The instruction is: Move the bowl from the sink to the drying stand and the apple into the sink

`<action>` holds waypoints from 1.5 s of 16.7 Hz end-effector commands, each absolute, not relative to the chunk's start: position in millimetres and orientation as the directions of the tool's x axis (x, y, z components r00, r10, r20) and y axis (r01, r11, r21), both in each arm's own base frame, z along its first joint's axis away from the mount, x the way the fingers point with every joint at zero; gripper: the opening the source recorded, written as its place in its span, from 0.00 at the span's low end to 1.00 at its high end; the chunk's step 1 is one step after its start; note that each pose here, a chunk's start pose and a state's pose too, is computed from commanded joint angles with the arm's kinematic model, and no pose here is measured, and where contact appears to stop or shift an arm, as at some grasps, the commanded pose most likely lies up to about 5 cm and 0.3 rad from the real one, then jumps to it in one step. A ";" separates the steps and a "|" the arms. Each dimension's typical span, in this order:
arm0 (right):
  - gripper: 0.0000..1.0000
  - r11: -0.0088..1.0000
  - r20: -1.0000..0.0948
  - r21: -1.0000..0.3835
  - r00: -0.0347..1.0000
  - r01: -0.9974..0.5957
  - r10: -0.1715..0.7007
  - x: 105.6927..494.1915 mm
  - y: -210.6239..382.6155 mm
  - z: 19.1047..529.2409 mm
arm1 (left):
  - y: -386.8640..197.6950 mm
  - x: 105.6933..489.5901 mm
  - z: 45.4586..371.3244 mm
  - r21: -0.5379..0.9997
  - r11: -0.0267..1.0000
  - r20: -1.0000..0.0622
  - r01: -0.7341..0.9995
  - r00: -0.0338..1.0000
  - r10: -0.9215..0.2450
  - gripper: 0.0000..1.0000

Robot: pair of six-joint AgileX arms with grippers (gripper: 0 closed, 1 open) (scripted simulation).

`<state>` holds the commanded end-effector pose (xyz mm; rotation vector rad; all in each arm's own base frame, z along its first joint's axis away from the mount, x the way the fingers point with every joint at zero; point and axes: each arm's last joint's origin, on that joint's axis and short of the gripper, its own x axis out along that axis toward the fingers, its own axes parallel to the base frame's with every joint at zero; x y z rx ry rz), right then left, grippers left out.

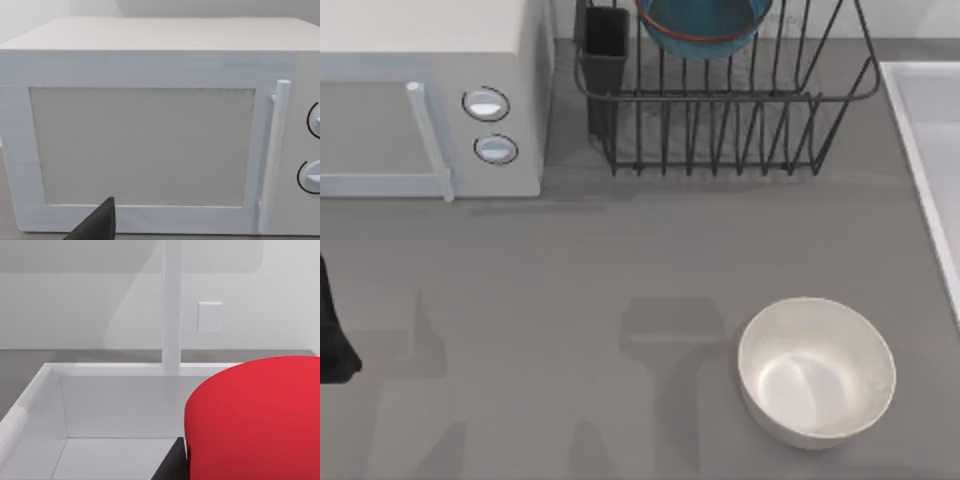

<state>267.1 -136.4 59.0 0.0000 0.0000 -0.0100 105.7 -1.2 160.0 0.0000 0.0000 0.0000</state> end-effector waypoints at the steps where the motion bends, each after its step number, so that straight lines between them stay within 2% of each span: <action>1: 0.45 1.000 0.000 0.000 1.000 0.010 -0.010 267.1 -136.4 59.0 | -1.2 105.7 160.0 0.000 1.000 0.000 0.000 1.000 0.000 1.00; 8: 0.98 1.000 0.000 0.000 1.000 0.010 -0.010 267.1 -136.4 59.0 | -1.2 105.7 160.0 0.000 1.000 0.000 0.000 1.000 0.000 1.00; 19: 1.00 1.000 0.002 -0.001 1.000 0.011 -0.011 267.6 -136.0 60.7 | -1.2 105.7 160.0 0.000 1.000 0.000 0.000 1.000 0.000 1.00; 25: 1.00 1.000 0.006 -0.010 1.000 0.020 -0.020 268.5 -118.5 104.4 | -1.2 105.7 160.0 0.000 1.000 0.000 0.000 1.000 0.000 1.00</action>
